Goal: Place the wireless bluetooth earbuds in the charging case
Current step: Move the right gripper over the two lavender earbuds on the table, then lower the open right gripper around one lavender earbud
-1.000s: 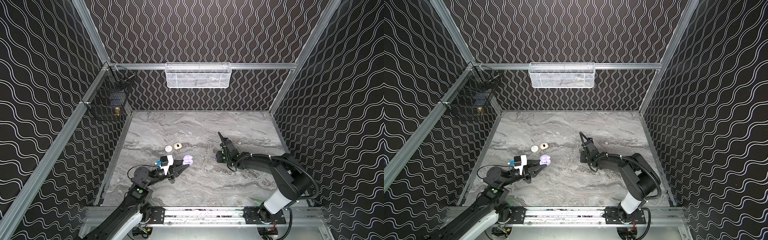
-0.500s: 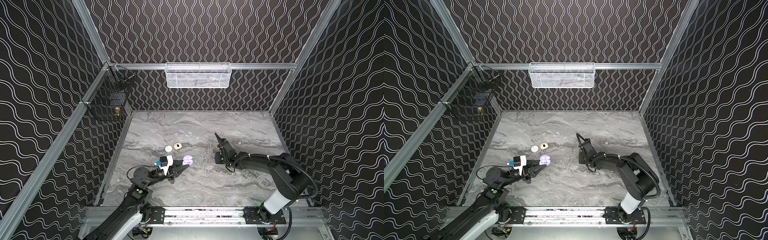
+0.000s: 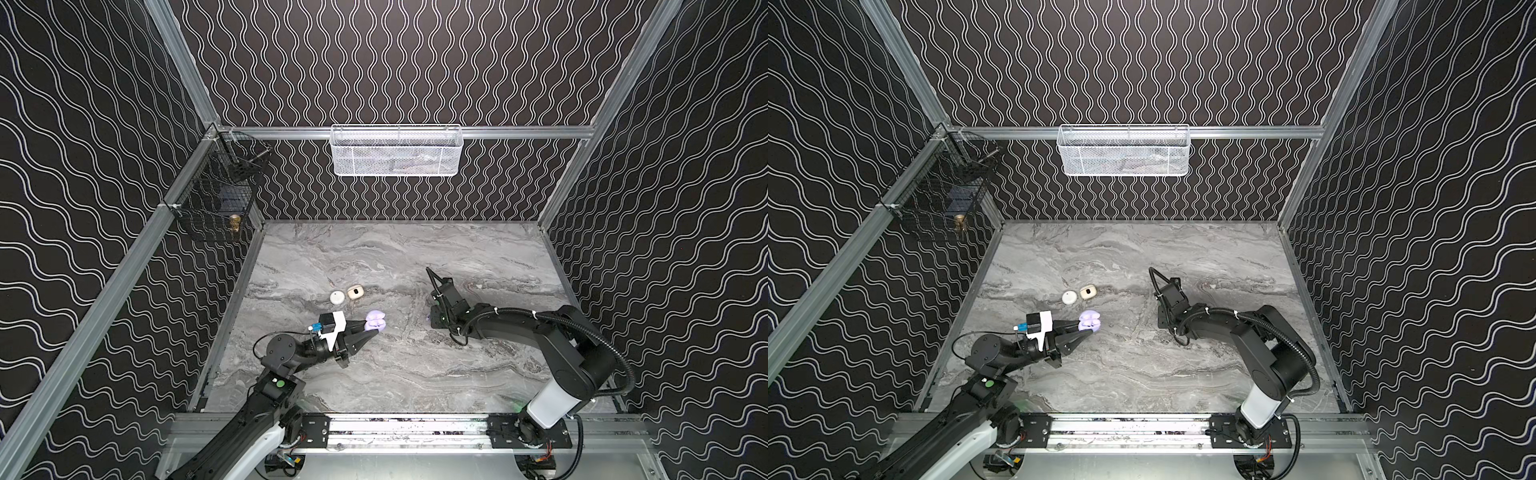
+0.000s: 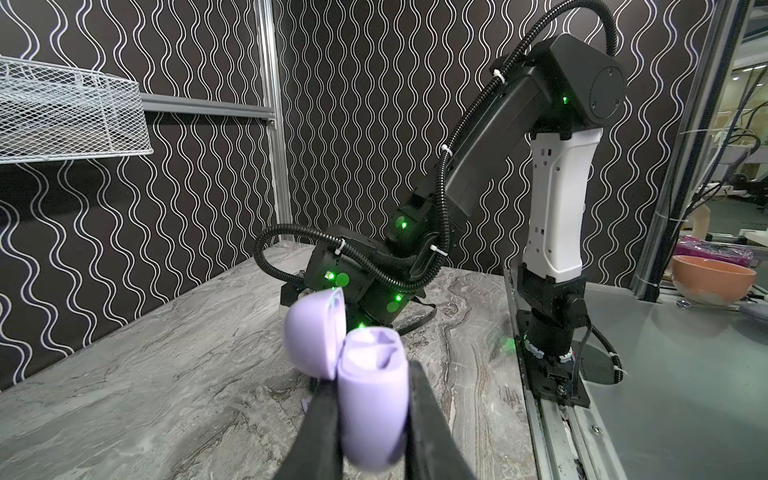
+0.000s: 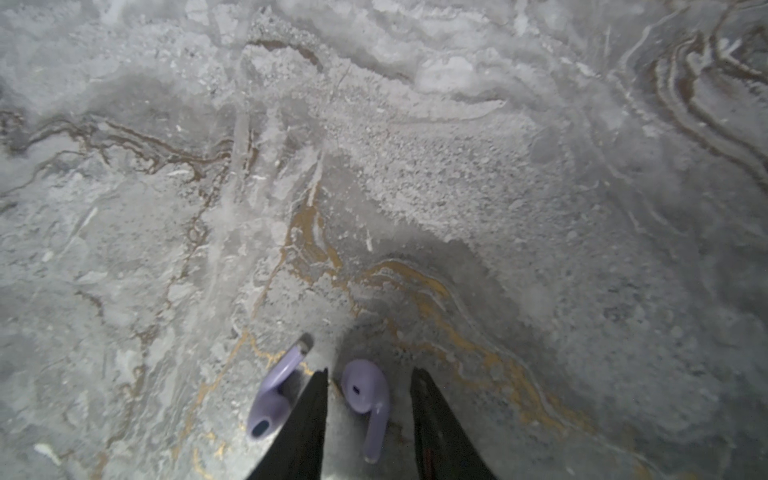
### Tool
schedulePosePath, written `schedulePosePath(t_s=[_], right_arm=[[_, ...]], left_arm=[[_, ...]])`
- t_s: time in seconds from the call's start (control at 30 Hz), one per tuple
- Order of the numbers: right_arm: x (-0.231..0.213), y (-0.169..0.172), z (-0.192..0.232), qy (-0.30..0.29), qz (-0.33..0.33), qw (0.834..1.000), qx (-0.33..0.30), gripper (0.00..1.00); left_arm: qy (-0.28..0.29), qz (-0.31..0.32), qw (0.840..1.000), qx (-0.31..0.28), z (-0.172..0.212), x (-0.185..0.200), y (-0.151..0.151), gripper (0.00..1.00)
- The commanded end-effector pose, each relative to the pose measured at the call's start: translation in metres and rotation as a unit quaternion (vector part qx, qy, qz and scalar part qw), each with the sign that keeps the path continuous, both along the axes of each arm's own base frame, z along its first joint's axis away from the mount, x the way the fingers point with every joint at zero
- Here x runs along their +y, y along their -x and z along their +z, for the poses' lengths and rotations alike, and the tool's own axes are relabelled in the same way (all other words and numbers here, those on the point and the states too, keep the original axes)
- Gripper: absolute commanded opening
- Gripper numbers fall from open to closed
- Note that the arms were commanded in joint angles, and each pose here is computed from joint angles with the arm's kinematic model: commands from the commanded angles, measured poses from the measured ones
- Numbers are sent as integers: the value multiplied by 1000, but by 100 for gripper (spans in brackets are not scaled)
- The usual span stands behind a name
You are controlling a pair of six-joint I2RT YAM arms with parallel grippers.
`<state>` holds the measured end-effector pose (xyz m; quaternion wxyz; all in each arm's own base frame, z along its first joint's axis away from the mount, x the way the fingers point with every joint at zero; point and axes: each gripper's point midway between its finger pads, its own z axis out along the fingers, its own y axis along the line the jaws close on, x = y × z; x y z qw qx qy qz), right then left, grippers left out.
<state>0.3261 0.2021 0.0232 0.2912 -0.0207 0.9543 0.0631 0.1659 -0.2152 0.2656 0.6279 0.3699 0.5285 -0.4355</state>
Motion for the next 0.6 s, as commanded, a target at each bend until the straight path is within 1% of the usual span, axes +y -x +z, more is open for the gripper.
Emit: schedulePosePath(t_s=[0.0, 0.4, 0.57], right_arm=[[-1, -2, -1, 5, -10, 1000, 2, 37], [-3, -1, -6, 13, -11, 1000, 6, 34], [1, -1, -8, 17, -8, 1000, 7, 30]], left_arm=[[4, -7, 1000, -13, 6, 0, 3, 0], [3, -7, 1000, -12, 6, -1, 3, 0], [3, -5, 1000, -15, 7, 0, 3, 0]])
